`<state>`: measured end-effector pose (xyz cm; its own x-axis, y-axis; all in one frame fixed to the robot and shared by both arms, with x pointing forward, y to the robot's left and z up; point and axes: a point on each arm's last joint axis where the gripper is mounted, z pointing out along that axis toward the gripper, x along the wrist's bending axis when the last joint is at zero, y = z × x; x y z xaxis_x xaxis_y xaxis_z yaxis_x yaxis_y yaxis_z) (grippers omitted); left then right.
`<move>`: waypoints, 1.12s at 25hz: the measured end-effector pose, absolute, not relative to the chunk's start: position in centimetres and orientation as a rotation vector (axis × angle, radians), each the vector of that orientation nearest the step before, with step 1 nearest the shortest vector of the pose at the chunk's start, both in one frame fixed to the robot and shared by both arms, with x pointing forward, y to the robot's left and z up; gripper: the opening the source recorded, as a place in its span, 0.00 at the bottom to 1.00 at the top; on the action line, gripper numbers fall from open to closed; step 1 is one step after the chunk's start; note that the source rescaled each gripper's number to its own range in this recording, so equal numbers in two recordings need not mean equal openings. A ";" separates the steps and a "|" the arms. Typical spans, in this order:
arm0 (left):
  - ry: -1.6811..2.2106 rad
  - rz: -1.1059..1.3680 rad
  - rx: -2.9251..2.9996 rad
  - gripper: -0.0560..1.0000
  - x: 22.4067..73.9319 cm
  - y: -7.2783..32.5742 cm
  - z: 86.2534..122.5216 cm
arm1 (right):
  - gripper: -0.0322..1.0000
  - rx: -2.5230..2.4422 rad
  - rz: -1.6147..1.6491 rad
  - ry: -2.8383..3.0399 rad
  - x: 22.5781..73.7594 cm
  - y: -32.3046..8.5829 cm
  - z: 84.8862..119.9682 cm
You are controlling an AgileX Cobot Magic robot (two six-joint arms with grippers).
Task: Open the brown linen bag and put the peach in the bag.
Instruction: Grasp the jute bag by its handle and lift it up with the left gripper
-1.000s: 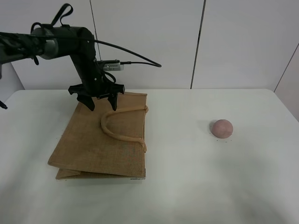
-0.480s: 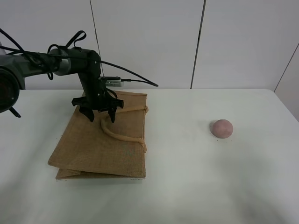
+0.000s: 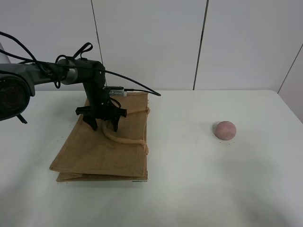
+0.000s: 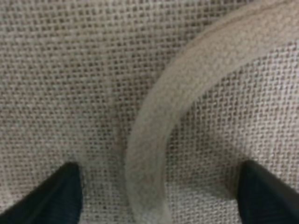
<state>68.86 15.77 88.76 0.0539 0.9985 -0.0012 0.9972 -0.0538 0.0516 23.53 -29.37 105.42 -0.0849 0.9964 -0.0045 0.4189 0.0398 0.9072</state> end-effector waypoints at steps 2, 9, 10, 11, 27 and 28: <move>2.135 0.048 2.248 0.78 68.8 15.7 88.8 | 1.00 1.464 1.016 1.598 23.5 -29.4 105.4; 2.152 0.047 2.255 0.05 68.9 15.8 89.3 | 1.00 1.464 1.016 1.598 23.5 -29.4 105.4; 2.161 0.044 2.260 0.05 69.0 15.8 89.5 | 1.00 1.464 1.016 1.598 23.5 -29.4 105.4; 2.173 0.036 2.275 0.05 69.0 15.8 90.0 | 1.00 1.464 1.016 1.598 23.5 -29.4 105.4; 1.782 0.369 2.021 0.05 64.5 17.2 114.6 | 1.00 1.464 1.016 1.598 23.5 -29.4 105.4; 1.766 0.384 2.005 0.05 63.9 17.4 115.7 | 1.00 1.464 1.016 1.598 23.5 -29.4 105.4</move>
